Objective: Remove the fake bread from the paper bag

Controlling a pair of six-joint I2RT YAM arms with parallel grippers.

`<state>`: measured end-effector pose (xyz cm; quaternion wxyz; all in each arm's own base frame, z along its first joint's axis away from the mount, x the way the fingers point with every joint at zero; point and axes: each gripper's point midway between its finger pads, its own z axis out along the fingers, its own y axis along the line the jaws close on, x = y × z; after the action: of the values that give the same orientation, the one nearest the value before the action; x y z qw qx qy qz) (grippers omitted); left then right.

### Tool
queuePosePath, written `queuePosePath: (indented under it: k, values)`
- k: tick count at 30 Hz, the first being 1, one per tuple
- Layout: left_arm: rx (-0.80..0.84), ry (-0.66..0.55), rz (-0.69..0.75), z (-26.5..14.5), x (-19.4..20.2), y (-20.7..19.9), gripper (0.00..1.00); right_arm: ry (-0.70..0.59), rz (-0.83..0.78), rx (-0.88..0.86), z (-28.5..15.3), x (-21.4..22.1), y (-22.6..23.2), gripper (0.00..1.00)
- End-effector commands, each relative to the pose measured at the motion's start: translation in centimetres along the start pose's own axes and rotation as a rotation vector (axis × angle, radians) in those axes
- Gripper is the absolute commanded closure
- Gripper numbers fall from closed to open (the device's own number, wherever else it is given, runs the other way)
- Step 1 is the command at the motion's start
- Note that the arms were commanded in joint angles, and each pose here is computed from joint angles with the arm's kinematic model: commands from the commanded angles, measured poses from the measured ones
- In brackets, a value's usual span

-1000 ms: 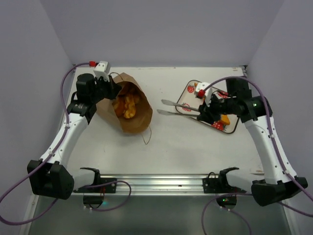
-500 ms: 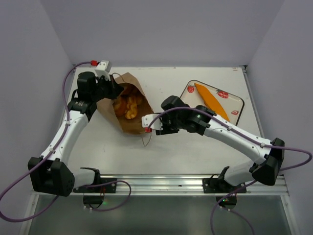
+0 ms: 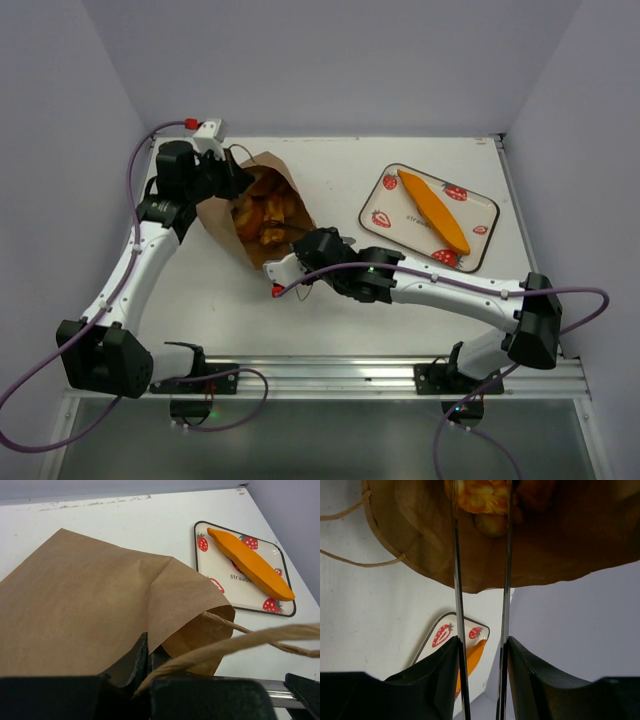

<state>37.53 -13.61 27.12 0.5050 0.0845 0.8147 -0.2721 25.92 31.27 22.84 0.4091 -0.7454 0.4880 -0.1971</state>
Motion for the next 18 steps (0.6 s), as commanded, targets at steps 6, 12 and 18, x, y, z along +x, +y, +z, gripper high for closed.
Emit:
queuePosePath:
  k: [6, 12, 18]
  values:
    - [0.028, -0.039, 0.027, -1.0, -2.5, -1.3, 1.0, 0.053, 0.003, 0.084, -2.7, 1.2, -3.0, 0.56]
    - [0.021, -0.04, 0.031, -0.9, -2.6, -1.2, 1.0, 0.006, 0.031, -0.001, -3.7, 1.0, -1.6, 0.56]
    - [0.013, -0.029, 0.031, -0.6, -2.5, -0.9, 1.0, -0.031, 0.069, -0.04, -4.2, 0.5, -1.1, 0.56]
